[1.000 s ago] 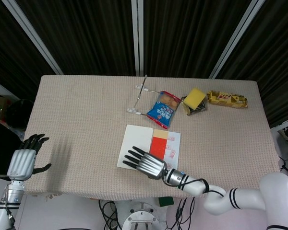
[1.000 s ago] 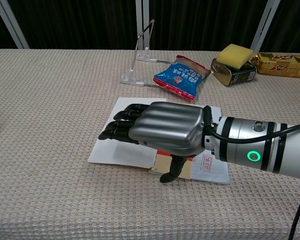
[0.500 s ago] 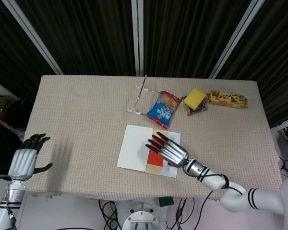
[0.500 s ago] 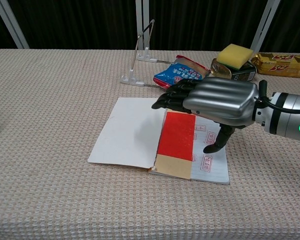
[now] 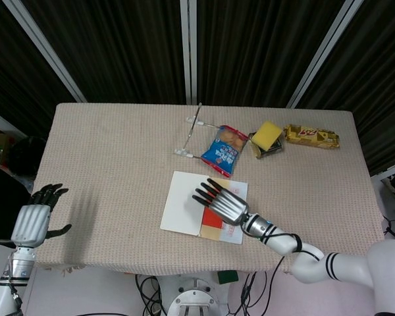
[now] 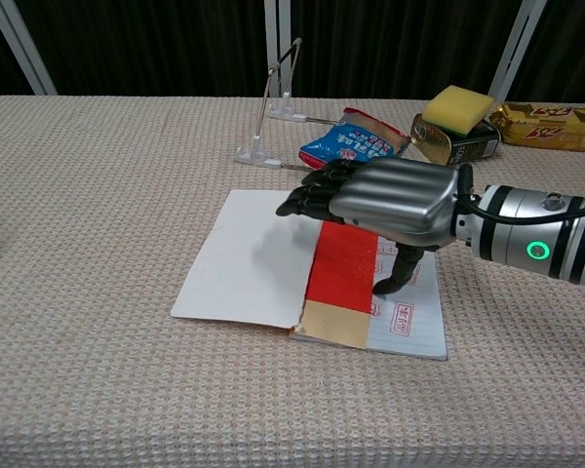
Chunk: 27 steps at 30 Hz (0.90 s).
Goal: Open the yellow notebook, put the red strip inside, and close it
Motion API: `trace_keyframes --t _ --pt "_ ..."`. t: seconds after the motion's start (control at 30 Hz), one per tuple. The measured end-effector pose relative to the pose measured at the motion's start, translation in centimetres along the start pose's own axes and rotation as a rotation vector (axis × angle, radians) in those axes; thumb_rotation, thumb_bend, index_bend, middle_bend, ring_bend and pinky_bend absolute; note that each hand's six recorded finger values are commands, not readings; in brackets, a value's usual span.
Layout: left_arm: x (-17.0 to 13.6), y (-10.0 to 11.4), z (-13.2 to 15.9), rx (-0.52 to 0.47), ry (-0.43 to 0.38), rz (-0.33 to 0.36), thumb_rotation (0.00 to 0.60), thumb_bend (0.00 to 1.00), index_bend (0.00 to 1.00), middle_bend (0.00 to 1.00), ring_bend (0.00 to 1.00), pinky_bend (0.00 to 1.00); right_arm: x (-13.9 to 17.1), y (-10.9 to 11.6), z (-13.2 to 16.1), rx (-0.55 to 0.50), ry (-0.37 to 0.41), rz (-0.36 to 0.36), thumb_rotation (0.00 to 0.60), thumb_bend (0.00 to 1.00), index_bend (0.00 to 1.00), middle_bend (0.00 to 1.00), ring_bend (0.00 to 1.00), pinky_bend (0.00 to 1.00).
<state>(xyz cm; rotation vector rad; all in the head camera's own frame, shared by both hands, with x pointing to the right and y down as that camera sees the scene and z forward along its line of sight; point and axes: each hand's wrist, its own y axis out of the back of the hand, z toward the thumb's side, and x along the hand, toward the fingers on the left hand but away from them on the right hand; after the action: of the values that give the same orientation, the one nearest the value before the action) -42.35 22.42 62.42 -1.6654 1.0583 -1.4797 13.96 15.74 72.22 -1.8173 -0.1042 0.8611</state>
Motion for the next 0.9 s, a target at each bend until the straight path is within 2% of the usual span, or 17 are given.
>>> trace_keyframes --t 0.23,0.47,0.53,0.57,0.67,0.77,0.8,0.9 --pt "0.0 -0.1 -0.1 -0.002 0.001 0.001 0.6 0.05 0.19 0.13 0.11 0.2 -0.4 0.4 0.1 0.0 0.003 -0.009 0.6 0.0 0.06 0.04 0.0 0.0" --pt "-0.1 0.0 -0.1 -0.001 -0.001 0.003 0.6 0.05 0.19 0.13 0.11 0.2 1.0 1.0 -0.4 0.022 0.01 -0.001 0.6 0.02 0.06 0.04 0.0 0.0" --pt "-0.1 0.0 0.0 -0.001 -0.002 0.005 0.6 0.05 0.19 0.13 0.11 0.2 1.7 1.5 -0.4 0.034 0.022 0.004 0.6 0.09 0.06 0.05 0.0 0.0" --pt "-0.1 0.1 0.0 -0.001 -0.004 0.009 0.6 0.05 0.19 0.13 0.11 0.2 2.0 1.9 -0.3 0.038 0.03 0.006 0.6 0.17 0.07 0.06 0.0 0.0" --pt "-0.2 0.3 0.3 -0.004 -0.009 0.018 0.6 0.05 0.19 0.13 0.11 0.2 2.7 3.1 0.6 0.046 0.076 0.015 0.6 0.46 0.16 0.07 0.0 0.0" --pt "-0.4 0.4 0.4 -0.004 -0.011 0.021 0.6 0.05 0.19 0.13 0.11 0.2 2.4 4.1 2.3 0.065 0.147 0.036 0.6 0.68 0.29 0.06 0.0 0.0" --pt "-0.5 0.3 0.4 -0.003 -0.01 0.021 0.6 0.05 0.19 0.13 0.11 0.2 2.2 4.3 2.8 0.076 0.166 0.042 0.6 0.73 0.33 0.05 0.0 0.0" --pt "-0.8 0.3 0.3 -0.004 -0.001 0.021 0.6 0.05 0.19 0.13 0.11 0.2 1.0 4.9 4.7 0.114 0.229 0.046 0.6 0.79 0.37 0.05 0.0 0.0"
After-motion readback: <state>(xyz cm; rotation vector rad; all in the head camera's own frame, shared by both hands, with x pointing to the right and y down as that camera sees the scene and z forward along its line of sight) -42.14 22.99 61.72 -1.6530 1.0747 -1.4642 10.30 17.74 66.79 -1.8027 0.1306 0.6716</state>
